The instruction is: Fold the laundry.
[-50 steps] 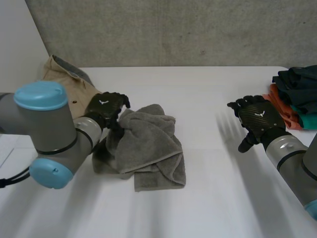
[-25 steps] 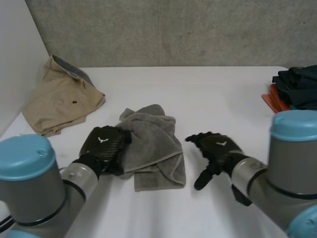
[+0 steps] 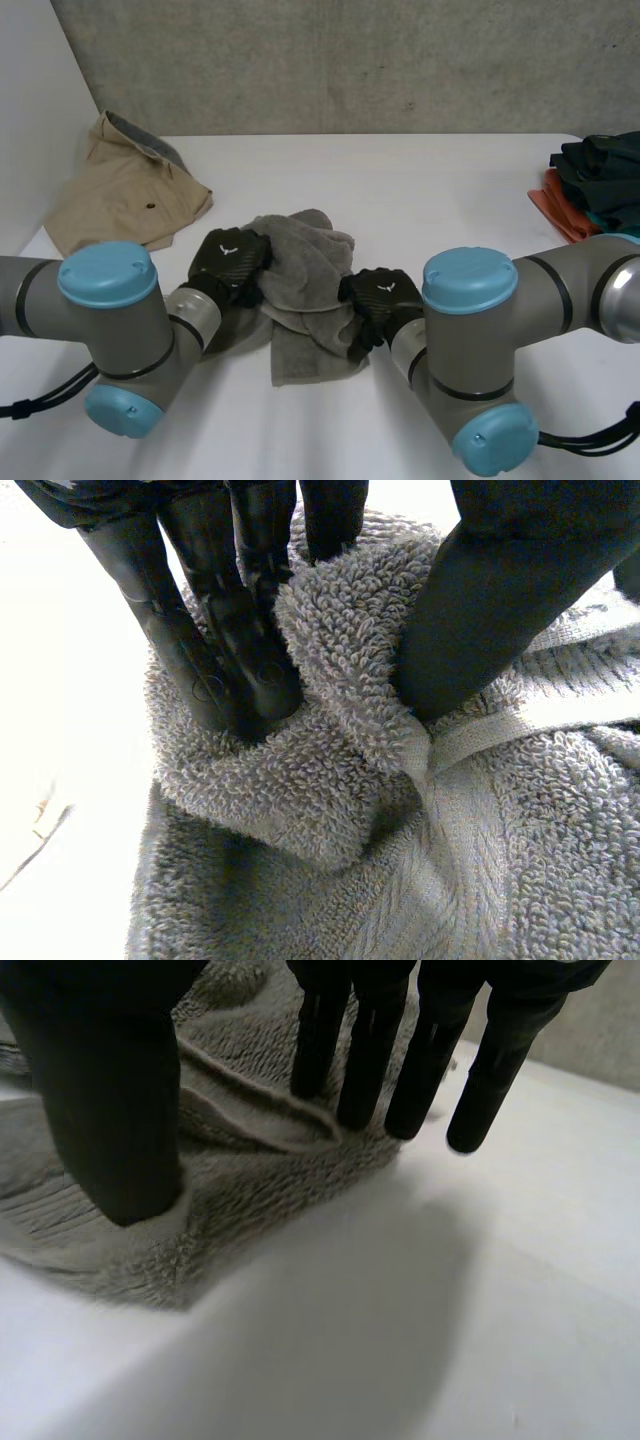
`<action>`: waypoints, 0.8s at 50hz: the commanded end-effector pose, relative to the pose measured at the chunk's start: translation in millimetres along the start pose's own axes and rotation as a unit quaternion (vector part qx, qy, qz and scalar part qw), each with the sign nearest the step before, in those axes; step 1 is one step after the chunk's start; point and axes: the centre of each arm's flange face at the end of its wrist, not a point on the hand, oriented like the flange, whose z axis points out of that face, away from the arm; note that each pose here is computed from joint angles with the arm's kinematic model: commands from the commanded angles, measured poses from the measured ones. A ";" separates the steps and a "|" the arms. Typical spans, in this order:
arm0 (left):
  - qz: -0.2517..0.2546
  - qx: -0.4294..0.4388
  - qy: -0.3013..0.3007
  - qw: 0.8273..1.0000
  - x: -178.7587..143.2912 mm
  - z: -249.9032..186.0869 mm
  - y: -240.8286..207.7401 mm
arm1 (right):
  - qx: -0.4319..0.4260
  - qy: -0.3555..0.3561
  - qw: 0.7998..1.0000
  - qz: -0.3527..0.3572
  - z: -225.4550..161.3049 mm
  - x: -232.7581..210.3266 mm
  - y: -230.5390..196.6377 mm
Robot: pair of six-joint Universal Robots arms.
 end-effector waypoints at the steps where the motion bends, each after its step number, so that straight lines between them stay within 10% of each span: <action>1: -0.002 0.019 -0.022 1.000 -13.7 -0.6 -15.0 | 0.019 0.035 0.999 -0.008 13.4 3.2 -0.2; 13: 0.011 0.186 -0.071 0.980 -46.6 -47.4 -141.0 | 0.176 0.073 0.982 -0.011 -36.6 43.8 -117.5; 23: 0.015 0.186 -0.077 0.979 -57.2 -85.8 -192.5 | 0.301 0.126 0.925 -0.194 -119.9 78.0 -221.8; 40: 0.000 -0.071 -0.034 0.997 -43.6 -0.9 -46.5 | 0.043 0.041 0.982 -0.180 -30.8 80.8 -94.5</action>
